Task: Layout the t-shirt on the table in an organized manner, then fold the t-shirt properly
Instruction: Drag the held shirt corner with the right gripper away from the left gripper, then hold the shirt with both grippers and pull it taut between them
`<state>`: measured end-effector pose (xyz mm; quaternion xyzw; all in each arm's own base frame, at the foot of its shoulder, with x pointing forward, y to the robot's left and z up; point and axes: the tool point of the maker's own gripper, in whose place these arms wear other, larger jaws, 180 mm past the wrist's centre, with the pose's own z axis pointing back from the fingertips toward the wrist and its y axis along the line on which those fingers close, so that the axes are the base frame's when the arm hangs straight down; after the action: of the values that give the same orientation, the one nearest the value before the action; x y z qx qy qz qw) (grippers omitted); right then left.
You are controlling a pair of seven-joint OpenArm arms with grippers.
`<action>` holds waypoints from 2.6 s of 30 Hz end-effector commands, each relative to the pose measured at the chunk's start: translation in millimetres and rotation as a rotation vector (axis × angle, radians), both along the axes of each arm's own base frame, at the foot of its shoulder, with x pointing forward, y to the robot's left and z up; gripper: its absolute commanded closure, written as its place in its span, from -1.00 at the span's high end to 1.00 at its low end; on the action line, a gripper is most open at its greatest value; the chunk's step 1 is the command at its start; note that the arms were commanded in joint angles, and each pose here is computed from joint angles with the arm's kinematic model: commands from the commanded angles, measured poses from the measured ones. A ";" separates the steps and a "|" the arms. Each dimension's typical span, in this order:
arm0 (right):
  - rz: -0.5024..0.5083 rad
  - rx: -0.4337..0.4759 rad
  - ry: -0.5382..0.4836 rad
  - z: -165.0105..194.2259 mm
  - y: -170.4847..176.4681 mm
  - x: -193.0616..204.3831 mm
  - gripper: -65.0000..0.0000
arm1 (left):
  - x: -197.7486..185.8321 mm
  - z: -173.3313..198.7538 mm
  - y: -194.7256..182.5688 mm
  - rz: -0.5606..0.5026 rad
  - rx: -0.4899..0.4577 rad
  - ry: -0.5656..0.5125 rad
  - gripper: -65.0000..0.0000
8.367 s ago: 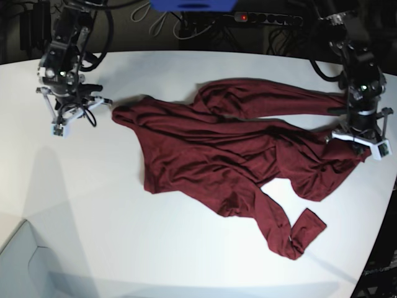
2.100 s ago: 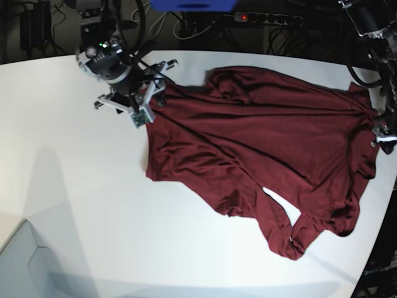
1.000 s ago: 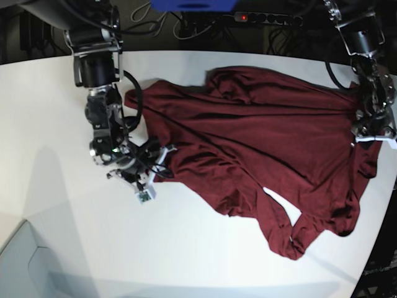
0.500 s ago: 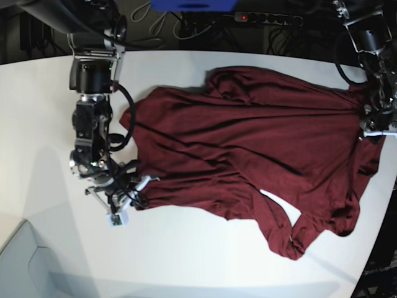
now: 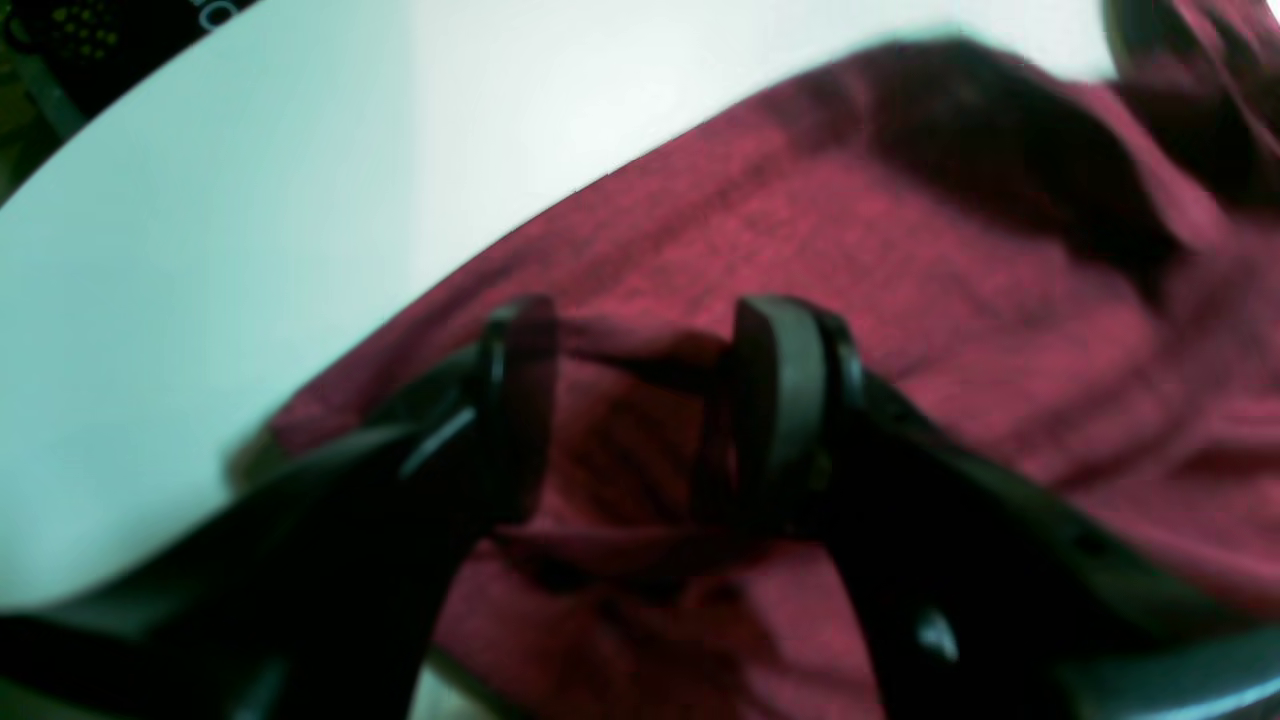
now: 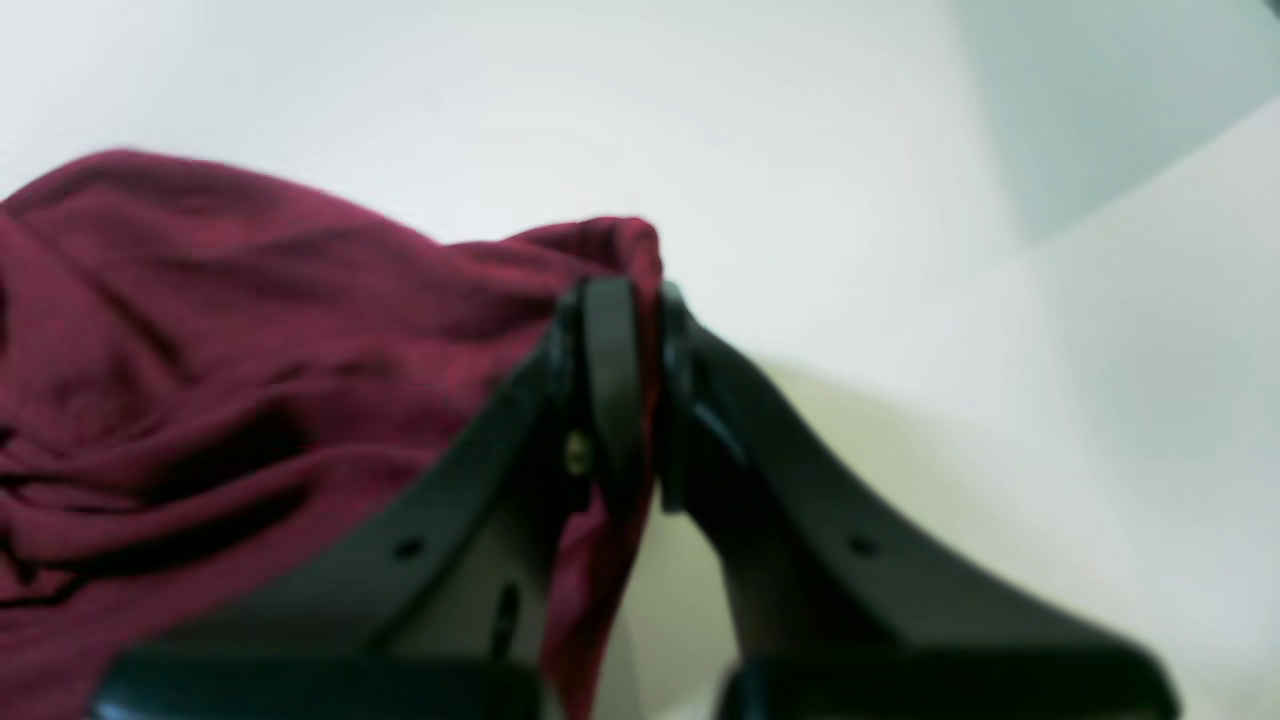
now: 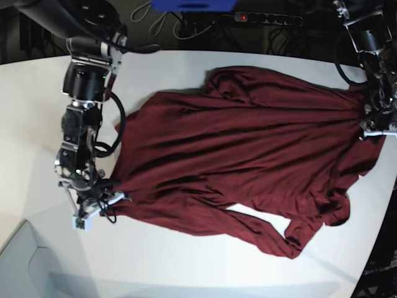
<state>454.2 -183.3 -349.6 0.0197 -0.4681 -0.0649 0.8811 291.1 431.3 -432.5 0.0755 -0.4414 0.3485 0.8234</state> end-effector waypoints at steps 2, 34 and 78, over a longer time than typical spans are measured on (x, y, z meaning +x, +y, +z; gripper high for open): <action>0.009 0.001 -0.071 26.0 3.3 16.2 -0.91 | -18.5 -14.0 1.4 0.014 -0.027 0.083 -0.12; -0.011 -0.008 0.079 -30.4 21.0 -129.6 0.14 | 32.3 111.4 16.8 0.026 0.099 -0.251 -0.12; -0.055 -0.008 0.146 -41.7 18.9 -192.5 -1.00 | 71.5 3.6 -8.2 -0.030 0.065 -0.045 -0.12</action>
<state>257.0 -163.0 -399.7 -0.0004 -0.3870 -0.0860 0.9181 364.8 420.3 -427.0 0.0889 -0.4852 0.3196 0.8090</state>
